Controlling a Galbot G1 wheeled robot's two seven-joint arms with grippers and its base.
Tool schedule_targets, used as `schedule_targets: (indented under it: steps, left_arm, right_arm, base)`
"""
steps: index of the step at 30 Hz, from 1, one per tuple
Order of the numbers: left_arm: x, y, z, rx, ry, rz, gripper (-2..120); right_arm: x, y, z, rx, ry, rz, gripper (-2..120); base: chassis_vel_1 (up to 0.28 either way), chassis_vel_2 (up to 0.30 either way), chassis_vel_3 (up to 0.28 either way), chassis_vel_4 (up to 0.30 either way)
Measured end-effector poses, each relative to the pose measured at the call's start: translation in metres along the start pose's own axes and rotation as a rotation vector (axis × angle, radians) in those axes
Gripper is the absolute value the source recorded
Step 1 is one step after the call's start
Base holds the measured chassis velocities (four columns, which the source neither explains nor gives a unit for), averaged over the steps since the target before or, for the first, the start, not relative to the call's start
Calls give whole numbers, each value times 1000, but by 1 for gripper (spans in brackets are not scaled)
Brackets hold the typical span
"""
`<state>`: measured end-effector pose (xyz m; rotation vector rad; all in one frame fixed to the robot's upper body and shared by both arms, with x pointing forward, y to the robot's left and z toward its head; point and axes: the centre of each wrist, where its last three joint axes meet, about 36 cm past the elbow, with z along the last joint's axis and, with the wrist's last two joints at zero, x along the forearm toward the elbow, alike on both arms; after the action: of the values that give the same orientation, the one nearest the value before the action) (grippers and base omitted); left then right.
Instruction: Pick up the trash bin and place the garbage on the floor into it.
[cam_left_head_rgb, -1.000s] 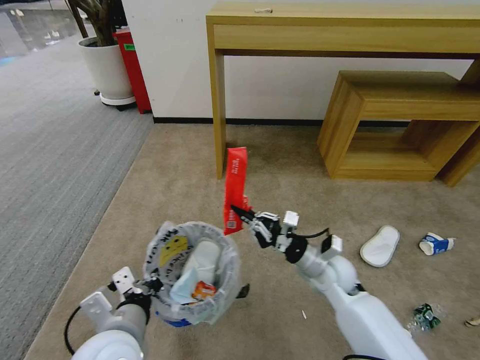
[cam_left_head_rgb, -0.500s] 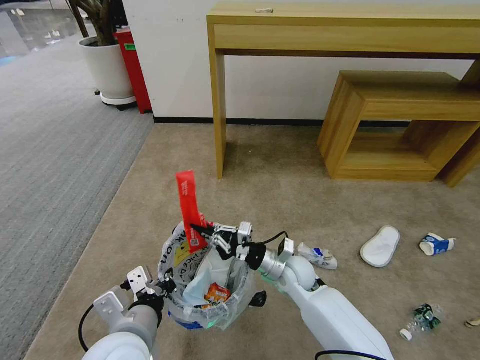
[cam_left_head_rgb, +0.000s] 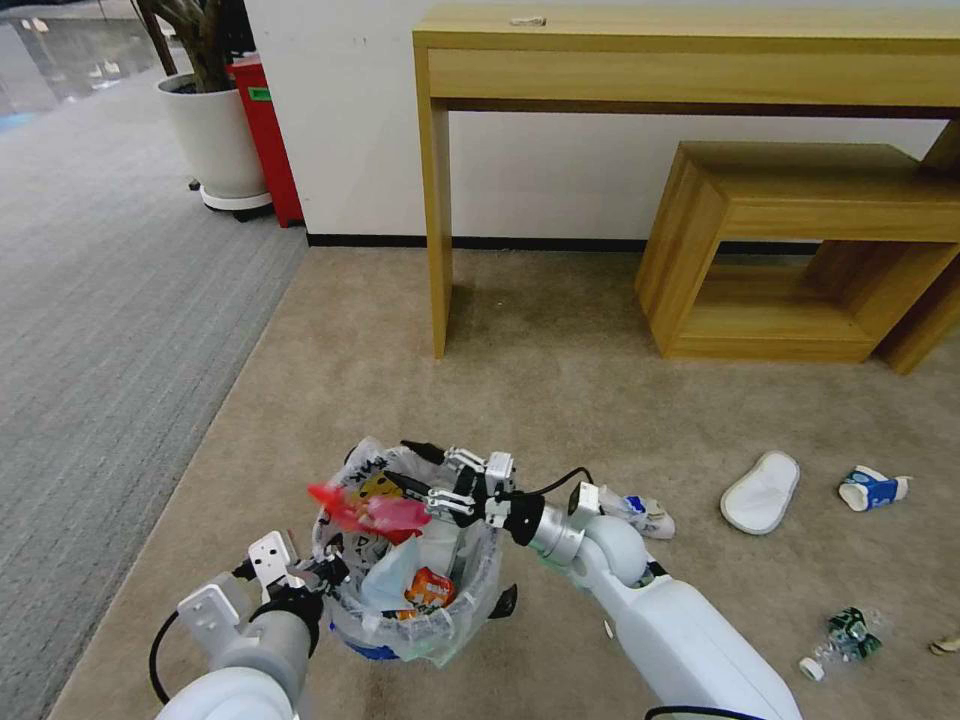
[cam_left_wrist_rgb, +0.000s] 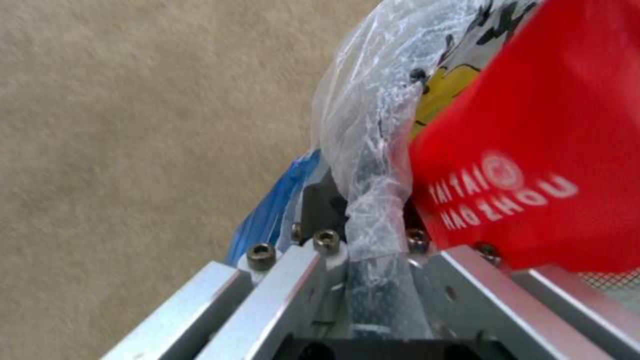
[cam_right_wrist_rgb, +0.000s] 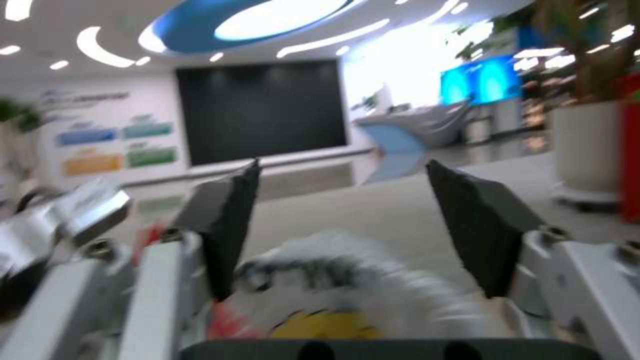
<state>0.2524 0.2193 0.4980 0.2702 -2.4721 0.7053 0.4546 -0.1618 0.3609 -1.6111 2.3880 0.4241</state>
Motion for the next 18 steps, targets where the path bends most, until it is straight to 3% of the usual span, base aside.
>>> schedule_targets:
  steps: [1, 5, 7, 8, 13, 18]
  left_arm:
    - [0, 0, 0, 0, 0, 0, 0]
    - [-2, 10, -13, -11, -48, -39, 0]
    - [-2, 11, -15, -13, -54, -45, 0]
    - [-3, 14, -18, -20, -69, -61, 0]
    - [-7, 21, -23, -35, -90, -112, 0]
    - [-9, 24, -24, -22, -84, -119, 0]
  right_arm:
    - [0, 0, 0, 0, 0, 0, 72]
    - [24, -7, -40, 118, -54, 289, 92]
    - [28, -8, -44, 137, -57, 318, 95]
    - [45, -10, -56, 190, -65, 394, 98]
    - [92, 2, -78, 271, -73, 566, 100]
    - [120, 17, -87, 326, -65, 703, 100]
  base:
    - [0, 0, 0, 0]
    - [0, 0, 0, 0]
    - [0, 0, 0, 0]
    - [0, 0, 0, 0]
    - [0, 0, 0, 0]
    - [0, 0, 0, 0]
